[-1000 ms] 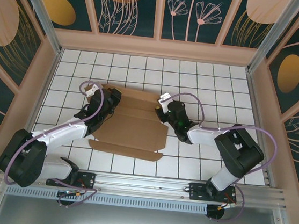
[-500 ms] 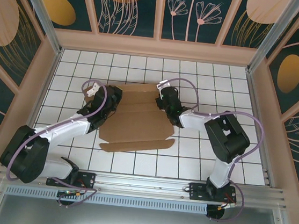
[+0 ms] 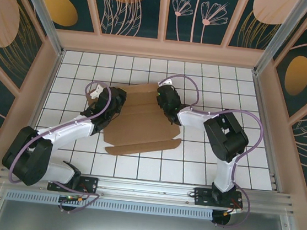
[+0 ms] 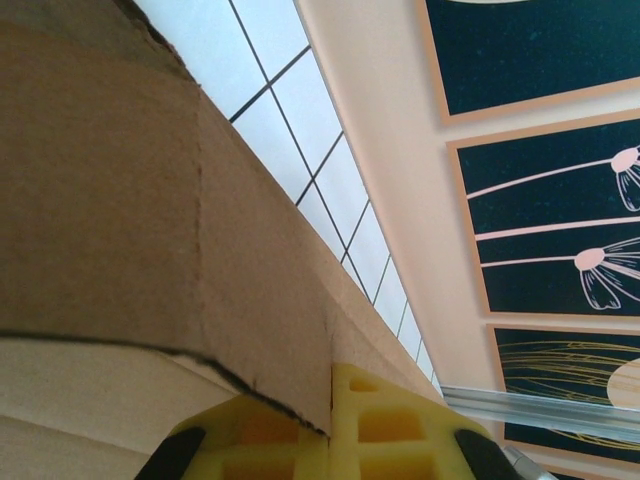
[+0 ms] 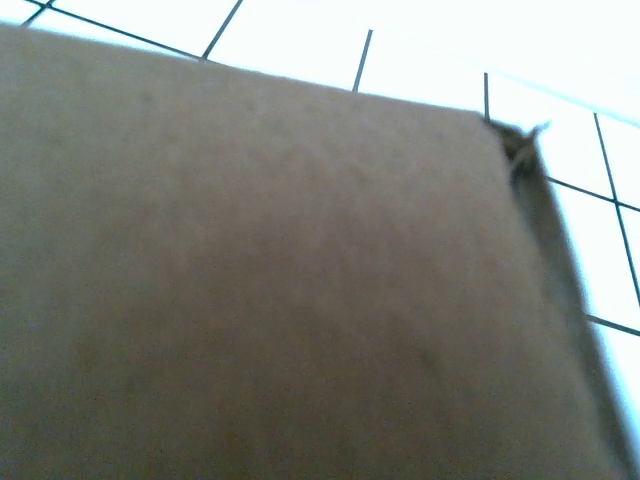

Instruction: Fold the paper box

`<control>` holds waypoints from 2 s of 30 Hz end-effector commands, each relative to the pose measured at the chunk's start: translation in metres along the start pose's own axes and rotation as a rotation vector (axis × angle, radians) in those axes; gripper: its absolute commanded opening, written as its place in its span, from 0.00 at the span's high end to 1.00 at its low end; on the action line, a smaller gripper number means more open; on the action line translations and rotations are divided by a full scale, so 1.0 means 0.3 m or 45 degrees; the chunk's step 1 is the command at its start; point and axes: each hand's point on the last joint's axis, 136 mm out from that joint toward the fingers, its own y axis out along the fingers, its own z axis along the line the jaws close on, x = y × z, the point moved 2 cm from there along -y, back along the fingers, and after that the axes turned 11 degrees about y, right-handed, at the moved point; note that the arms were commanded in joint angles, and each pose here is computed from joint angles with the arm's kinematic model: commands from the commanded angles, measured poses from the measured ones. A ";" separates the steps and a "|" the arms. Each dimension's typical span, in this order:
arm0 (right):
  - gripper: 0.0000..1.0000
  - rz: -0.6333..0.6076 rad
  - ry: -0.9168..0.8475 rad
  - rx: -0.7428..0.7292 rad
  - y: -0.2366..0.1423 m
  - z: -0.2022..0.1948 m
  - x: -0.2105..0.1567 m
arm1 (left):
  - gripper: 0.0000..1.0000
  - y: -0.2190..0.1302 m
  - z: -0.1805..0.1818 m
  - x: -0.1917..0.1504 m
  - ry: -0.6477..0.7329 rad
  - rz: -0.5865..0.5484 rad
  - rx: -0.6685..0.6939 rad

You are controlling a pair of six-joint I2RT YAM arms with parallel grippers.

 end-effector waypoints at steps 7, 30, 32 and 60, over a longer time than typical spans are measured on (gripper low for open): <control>0.37 -0.096 0.040 0.410 -0.170 -0.066 -0.013 | 1.00 -0.004 0.084 -0.035 0.032 0.038 0.141; 0.53 -0.057 -0.086 0.303 -0.094 -0.062 -0.114 | 1.00 -0.006 0.063 -0.029 0.009 0.035 0.129; 0.62 -0.061 -0.112 0.243 -0.083 -0.054 -0.113 | 1.00 -0.007 0.062 -0.029 0.003 0.035 0.127; 0.88 -0.095 -0.039 0.017 -0.085 -0.159 -0.096 | 0.21 -0.171 -0.046 0.034 0.547 0.061 -0.021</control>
